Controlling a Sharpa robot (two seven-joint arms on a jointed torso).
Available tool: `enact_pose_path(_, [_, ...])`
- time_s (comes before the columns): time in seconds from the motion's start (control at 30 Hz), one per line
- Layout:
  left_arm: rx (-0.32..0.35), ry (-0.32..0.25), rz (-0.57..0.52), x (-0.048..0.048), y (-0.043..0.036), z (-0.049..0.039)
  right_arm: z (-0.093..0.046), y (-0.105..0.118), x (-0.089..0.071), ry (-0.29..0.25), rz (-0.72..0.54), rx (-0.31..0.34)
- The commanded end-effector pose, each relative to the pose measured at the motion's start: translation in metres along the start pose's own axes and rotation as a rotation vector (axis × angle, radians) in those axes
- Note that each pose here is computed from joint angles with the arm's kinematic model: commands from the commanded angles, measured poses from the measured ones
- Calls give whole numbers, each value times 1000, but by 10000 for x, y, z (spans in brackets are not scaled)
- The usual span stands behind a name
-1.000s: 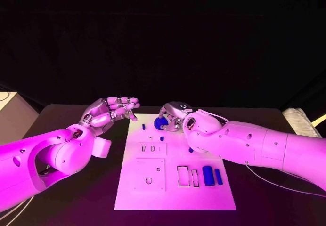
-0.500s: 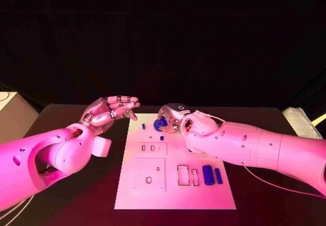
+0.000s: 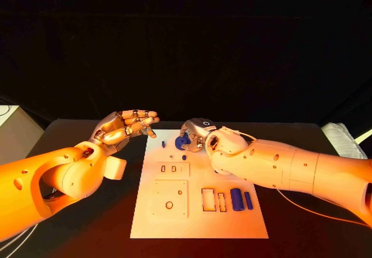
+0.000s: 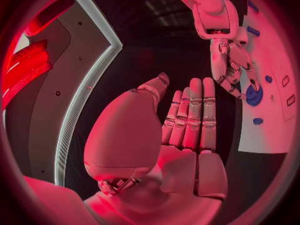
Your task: Assemble the parts on the task board
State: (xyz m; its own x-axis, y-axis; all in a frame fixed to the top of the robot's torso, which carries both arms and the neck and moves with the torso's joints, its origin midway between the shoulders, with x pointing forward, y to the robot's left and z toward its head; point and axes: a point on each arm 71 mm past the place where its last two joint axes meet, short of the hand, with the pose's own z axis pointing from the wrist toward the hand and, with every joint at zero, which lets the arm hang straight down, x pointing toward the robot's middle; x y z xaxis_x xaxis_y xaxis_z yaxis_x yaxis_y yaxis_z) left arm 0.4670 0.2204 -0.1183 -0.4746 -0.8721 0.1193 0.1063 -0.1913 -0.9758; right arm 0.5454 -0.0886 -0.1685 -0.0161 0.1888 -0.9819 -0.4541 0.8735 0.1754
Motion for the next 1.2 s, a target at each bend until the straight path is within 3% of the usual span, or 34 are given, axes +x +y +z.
enact_pose_path(0.03, [9,20,-5,26,-14,8,0,-25,15,10,5,4])
enact_pose_path(1.2, [4,9,1,-5,-8,12,-80,-146,35,69,41,23])
